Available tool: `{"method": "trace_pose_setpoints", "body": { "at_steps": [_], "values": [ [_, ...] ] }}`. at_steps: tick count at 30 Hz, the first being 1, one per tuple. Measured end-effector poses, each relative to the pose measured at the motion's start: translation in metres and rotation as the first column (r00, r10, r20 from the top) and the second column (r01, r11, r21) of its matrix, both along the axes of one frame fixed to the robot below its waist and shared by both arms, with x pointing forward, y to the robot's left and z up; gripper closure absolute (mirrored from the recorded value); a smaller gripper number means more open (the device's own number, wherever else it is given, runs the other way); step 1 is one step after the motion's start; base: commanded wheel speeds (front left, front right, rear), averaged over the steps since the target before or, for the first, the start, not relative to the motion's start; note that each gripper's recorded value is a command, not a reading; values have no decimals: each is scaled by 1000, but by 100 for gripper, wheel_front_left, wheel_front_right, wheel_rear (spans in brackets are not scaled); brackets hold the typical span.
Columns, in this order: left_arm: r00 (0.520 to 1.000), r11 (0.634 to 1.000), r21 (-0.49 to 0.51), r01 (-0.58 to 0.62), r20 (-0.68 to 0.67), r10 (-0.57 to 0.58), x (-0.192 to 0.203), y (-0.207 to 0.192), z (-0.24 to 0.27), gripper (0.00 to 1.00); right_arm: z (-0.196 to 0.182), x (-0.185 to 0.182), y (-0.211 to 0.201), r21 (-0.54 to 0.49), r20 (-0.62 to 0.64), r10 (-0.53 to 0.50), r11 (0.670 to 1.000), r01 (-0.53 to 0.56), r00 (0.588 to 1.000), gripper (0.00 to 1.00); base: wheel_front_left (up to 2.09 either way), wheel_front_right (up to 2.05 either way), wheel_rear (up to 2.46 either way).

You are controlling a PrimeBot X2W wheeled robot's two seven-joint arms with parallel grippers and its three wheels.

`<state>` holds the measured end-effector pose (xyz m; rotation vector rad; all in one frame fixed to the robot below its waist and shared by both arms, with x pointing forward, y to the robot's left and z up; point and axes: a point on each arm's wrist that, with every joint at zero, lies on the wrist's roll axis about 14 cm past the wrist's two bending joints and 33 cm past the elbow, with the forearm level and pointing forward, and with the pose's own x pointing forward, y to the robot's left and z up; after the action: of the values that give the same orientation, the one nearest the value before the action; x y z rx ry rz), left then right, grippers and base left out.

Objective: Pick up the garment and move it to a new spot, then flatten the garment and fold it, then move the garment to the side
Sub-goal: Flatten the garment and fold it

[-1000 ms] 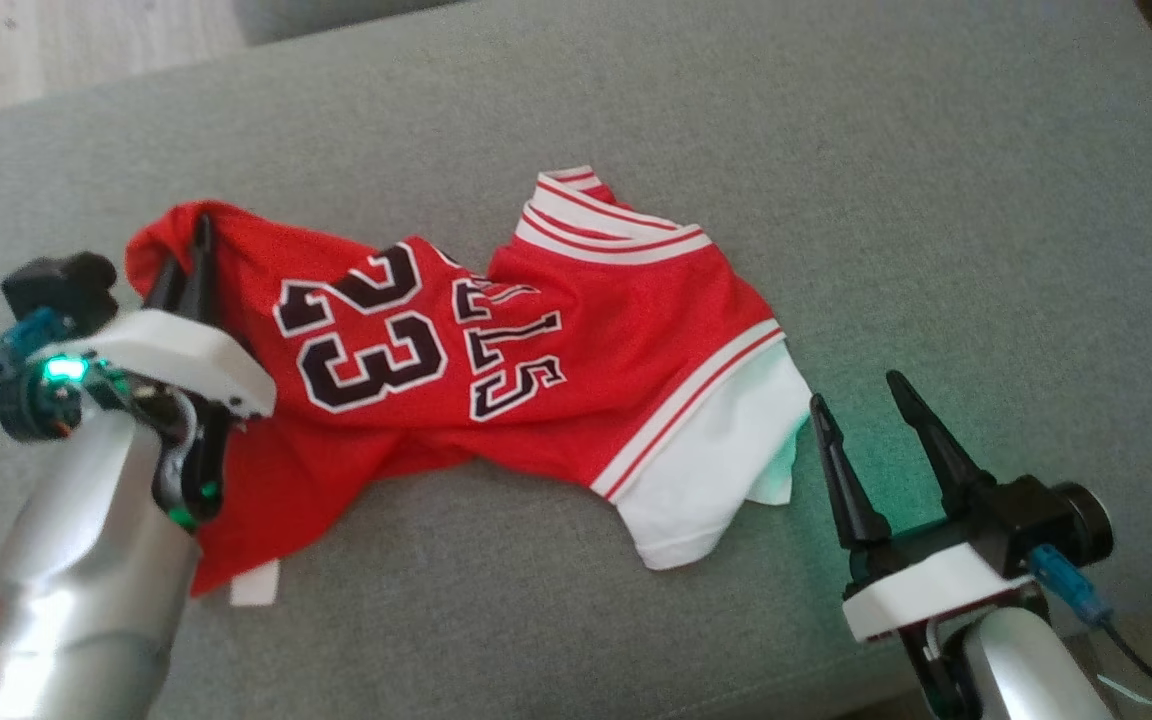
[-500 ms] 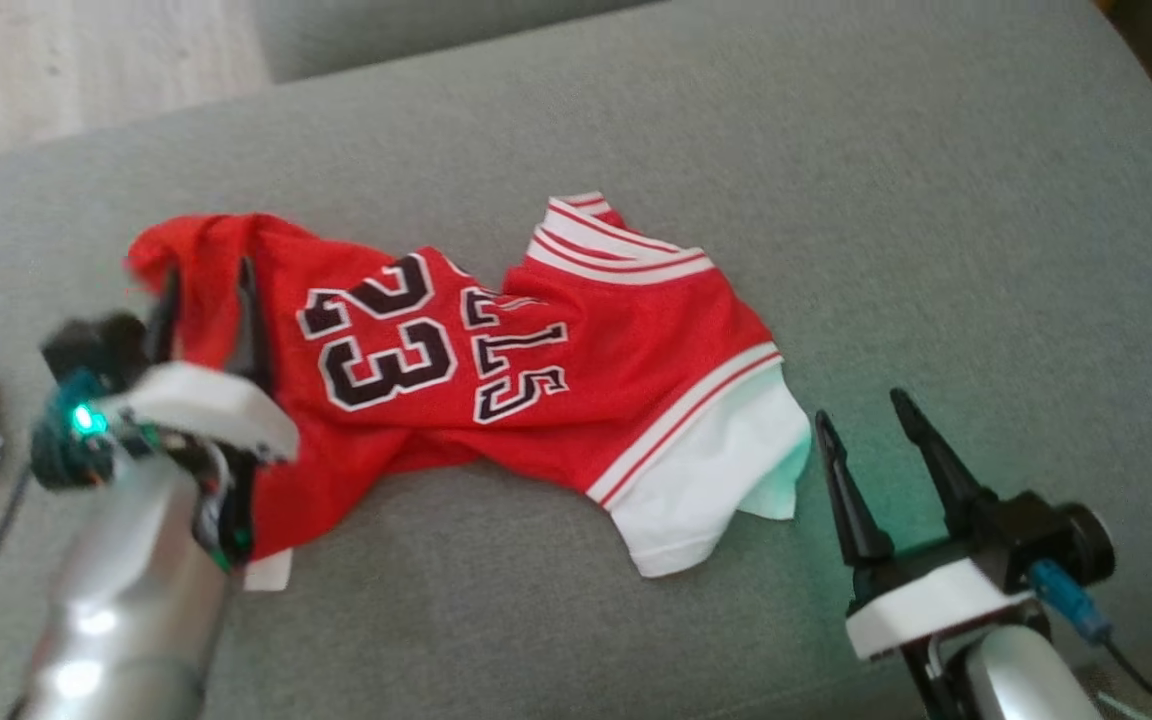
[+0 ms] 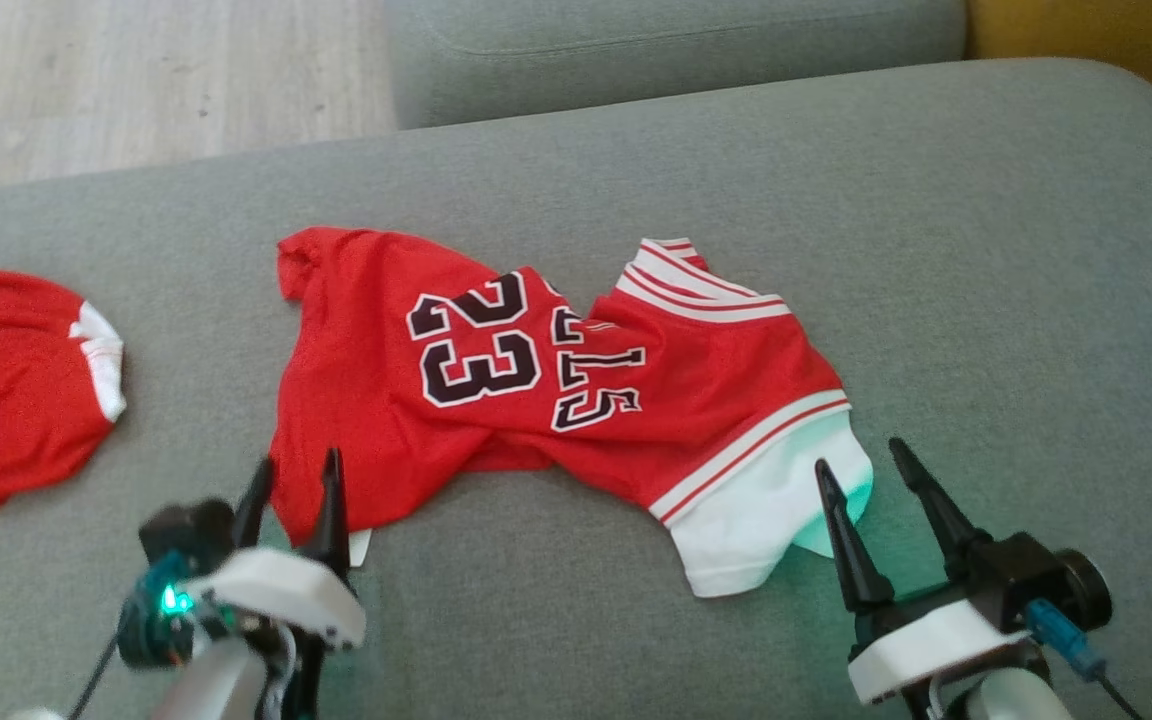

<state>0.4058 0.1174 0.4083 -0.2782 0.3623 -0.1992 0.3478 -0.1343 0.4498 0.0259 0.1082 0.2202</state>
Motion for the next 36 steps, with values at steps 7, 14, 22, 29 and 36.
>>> {"method": "trace_pose_setpoints", "body": {
  "at_steps": [7, 14, 22, 29, 36],
  "values": [
    [995, 999, -10, -43, -85, 42, -31, 8, -20, 0, -5, -1, 8, 3, -15, 25, 1000, -25, 1000, 0, 0, 0, 0],
    [995, 999, -16, -49, -92, 47, -32, 9, -20, 0, -7, 0, 9, 2, -21, 28, 1000, -28, 999, 0, 0, 0, 0],
    [991, 999, -12, -33, -130, 31, -31, 7, -29, 13, -9, -1, 5, 1, -28, 16, 1000, -15, 999, 0, 0, 0, 0],
    [987, 1000, -7, -18, -157, 17, -32, 5, -37, 62, -10, -3, 0, -1, -33, -1, 1000, 1, 999, 0, 0, 0, 0],
    [990, 1000, -14, -11, -141, 9, -27, 3, -32, 97, -9, -3, -2, -2, -30, -6, 1000, 6, 1000, 0, 0, 0, 0]
  ]
}}
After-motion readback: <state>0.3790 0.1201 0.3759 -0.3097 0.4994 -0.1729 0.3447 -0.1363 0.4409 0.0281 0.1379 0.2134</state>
